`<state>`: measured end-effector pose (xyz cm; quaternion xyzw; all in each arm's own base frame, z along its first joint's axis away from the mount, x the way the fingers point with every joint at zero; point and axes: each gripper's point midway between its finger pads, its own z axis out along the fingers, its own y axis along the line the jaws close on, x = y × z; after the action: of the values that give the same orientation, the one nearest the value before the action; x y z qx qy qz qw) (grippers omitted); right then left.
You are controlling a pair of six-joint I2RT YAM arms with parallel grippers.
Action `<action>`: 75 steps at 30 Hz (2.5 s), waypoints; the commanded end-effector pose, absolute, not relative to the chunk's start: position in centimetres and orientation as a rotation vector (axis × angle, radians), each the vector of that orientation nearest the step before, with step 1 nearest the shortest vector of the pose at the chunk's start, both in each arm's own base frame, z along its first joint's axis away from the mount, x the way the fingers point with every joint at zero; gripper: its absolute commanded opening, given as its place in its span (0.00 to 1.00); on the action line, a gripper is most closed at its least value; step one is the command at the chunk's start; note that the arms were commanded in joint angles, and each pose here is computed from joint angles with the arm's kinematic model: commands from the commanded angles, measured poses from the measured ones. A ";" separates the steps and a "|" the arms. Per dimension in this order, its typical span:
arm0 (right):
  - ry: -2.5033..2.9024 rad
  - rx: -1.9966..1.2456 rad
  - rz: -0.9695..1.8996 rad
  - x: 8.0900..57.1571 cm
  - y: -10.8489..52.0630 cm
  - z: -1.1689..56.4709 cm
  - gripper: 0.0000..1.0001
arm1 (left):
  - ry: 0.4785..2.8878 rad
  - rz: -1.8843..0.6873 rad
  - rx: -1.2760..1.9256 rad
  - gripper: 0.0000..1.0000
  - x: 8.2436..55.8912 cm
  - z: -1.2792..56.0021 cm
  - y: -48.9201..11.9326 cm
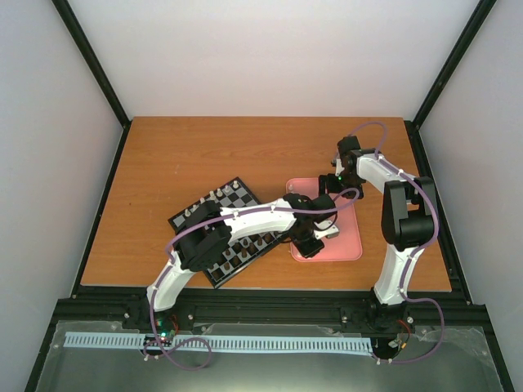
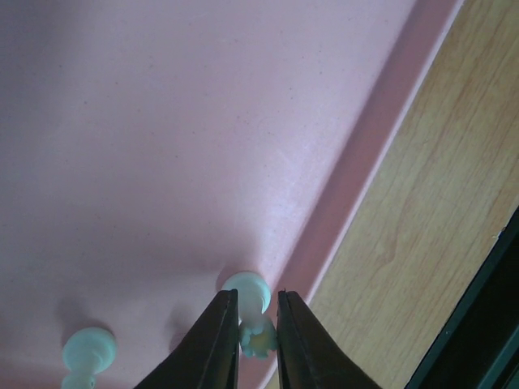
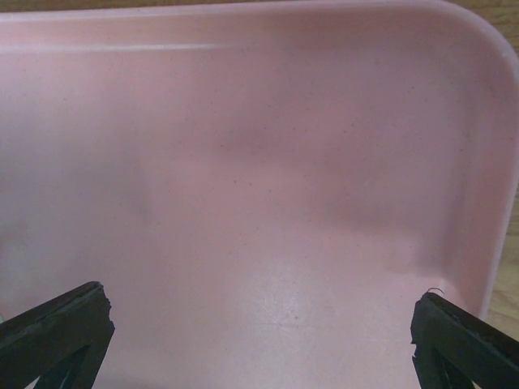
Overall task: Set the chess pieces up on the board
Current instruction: Pick up the chess piece from the storage box, then place the chess piece on the chessboard.
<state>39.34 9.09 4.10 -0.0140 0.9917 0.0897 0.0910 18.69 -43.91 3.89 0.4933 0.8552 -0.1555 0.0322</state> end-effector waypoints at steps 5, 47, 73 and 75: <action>2.909 -0.039 0.269 39.8 9.3 5.3 1.00 | 2.607 -0.506 1.568 0.08 17.8 5.1 -44.2; 2.953 -0.142 0.417 39.5 13.2 3.6 1.00 | 2.805 0.018 -0.543 0.03 25.8 13.1 -2.2; 2.981 -0.147 0.399 38.8 13.1 3.0 1.00 | 2.773 0.039 -0.614 0.03 30.9 7.0 -1.1; 2.985 -0.150 0.398 38.7 13.1 2.9 1.00 | 2.786 0.031 -0.614 0.03 31.0 6.6 -1.3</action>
<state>39.07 12.87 3.40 -0.0452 0.9873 0.1347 0.0716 30.08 -1.48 7.07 -0.1998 0.9705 0.0140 0.1342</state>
